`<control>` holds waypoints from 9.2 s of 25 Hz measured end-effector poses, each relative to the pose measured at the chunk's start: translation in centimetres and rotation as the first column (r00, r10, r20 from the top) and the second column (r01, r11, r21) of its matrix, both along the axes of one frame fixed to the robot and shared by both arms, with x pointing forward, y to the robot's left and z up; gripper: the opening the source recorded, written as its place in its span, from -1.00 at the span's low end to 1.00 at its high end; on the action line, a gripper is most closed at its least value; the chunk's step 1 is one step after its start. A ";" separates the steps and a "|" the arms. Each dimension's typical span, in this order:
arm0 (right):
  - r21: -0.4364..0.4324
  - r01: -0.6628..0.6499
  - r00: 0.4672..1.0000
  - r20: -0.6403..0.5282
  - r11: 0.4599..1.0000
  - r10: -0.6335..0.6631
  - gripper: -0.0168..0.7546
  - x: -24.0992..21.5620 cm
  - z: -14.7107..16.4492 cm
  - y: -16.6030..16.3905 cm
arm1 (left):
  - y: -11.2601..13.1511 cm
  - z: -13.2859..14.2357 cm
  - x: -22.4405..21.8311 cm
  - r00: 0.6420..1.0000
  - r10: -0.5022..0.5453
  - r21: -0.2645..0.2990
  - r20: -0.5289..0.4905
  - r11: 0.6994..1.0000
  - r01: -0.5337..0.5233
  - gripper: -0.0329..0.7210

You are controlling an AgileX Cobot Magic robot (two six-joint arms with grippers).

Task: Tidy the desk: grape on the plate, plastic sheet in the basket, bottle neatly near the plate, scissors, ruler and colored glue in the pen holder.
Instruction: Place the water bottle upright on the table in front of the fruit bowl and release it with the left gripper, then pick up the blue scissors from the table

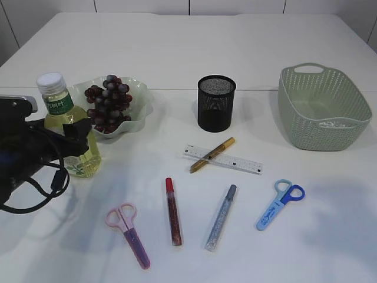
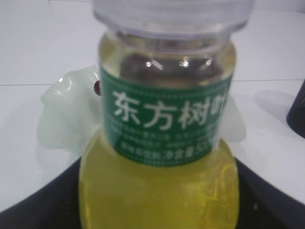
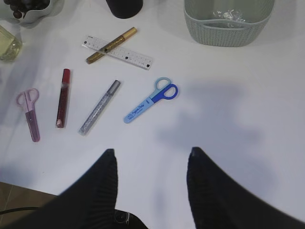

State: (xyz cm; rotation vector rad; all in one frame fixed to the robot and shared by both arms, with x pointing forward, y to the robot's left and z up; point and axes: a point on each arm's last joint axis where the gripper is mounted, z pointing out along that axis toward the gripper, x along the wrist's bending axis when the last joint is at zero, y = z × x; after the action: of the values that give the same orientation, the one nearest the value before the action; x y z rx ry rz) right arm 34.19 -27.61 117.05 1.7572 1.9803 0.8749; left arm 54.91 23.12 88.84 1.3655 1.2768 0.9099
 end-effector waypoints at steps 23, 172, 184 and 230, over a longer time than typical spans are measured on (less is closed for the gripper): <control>0.000 0.000 1.000 -0.001 1.000 0.000 0.04 0.0 0.0 0.0 | -0.2 1.3 0.0 0.998 -0.015 -0.007 0.060 1.000 0.015 0.75; -0.151 0.601 0.494 -0.702 0.785 -0.513 0.07 23.1 -24.8 8.6 | 2.9 22.1 -17.7 0.588 -0.041 0.029 -0.808 0.994 0.110 0.53; -0.139 0.623 0.476 -0.714 0.770 -0.514 0.05 23.5 -26.1 8.9 | 2.9 22.1 -17.7 0.588 -0.041 0.029 -0.808 0.994 0.110 0.53; -0.176 0.639 0.451 -0.702 0.748 -0.551 0.05 23.7 -27.3 8.7 | 2.9 22.1 -17.7 0.588 -0.041 0.029 -0.808 0.994 0.110 0.53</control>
State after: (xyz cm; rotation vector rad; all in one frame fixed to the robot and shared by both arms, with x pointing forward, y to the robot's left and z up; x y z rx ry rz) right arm 57.93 -18.91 89.73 2.9296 1.3893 -0.0028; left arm 37.25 25.97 110.93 1.9956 1.8438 0.2193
